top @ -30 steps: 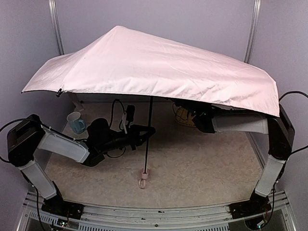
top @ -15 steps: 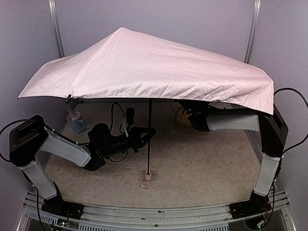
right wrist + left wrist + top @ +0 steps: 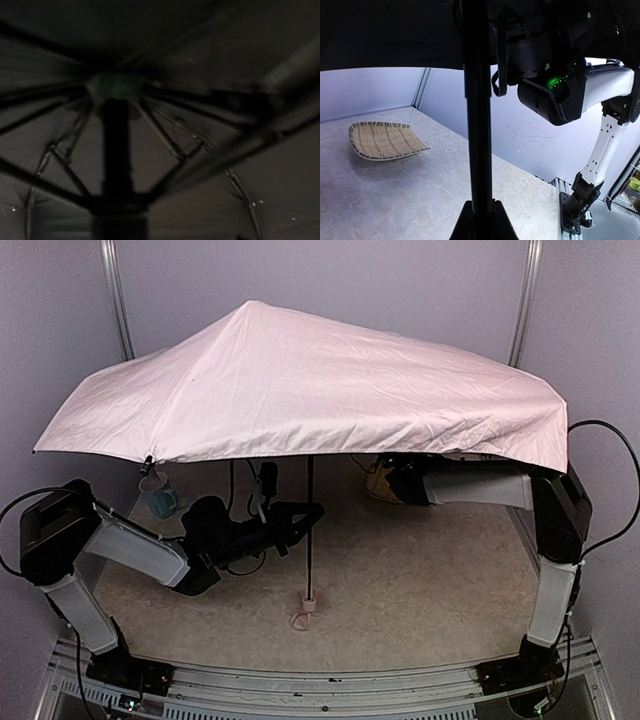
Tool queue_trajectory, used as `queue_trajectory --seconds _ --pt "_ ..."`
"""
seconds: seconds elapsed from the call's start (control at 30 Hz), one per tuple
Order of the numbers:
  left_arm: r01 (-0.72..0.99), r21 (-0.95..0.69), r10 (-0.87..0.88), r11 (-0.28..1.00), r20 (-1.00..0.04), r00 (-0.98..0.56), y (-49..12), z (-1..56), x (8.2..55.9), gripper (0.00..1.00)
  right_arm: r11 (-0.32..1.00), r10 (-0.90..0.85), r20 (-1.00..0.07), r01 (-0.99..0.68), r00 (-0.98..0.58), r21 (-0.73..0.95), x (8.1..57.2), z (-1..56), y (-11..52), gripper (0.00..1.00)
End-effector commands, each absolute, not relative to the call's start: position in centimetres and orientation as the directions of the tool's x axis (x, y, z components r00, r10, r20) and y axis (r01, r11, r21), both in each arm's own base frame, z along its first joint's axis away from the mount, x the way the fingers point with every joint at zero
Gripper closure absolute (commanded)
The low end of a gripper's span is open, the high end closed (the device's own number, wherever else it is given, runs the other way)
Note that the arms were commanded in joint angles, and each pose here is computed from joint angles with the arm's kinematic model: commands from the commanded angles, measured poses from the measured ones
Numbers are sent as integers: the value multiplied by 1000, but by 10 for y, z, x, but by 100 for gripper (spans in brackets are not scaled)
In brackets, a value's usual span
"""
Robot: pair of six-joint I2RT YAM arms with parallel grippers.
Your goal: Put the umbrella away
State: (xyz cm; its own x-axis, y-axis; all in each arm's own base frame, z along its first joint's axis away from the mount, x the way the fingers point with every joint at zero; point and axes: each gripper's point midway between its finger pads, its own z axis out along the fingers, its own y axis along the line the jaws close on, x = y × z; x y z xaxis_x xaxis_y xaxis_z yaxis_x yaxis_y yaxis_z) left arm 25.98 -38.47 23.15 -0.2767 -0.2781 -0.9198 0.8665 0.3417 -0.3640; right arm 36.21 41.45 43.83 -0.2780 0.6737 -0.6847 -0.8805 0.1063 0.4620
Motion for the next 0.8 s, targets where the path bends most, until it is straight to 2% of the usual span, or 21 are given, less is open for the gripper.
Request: queue_trajectory --seconds 0.0,0.1,0.17,0.23,0.43,0.6,0.77 --pt "900 -301 -326 314 -925 -196 -386 254 254 100 79 684 -690 -917 -235 390 355 456 411 36" --pt "900 -308 -332 309 -922 -201 -386 253 254 100 59 695 -681 -925 -232 376 350 459 409 38" --pt "899 -311 -330 309 -921 -205 -387 252 255 100 57 701 -673 -921 -237 384 351 459 408 49" --pt "900 -310 -328 307 -922 -206 -387 251 254 100 65 707 -668 -919 -232 388 353 458 407 56" --pt "901 -307 -326 307 -923 -203 -387 252 254 100 77 695 -677 -911 -242 405 358 454 411 61" --pt "901 -307 -323 306 -924 -205 -387 252 254 100 97 688 -684 -903 -242 418 366 449 414 59" --pt "902 -306 -324 303 -924 -204 -387 252 253 100 89 686 -679 -896 -261 434 373 446 415 77"
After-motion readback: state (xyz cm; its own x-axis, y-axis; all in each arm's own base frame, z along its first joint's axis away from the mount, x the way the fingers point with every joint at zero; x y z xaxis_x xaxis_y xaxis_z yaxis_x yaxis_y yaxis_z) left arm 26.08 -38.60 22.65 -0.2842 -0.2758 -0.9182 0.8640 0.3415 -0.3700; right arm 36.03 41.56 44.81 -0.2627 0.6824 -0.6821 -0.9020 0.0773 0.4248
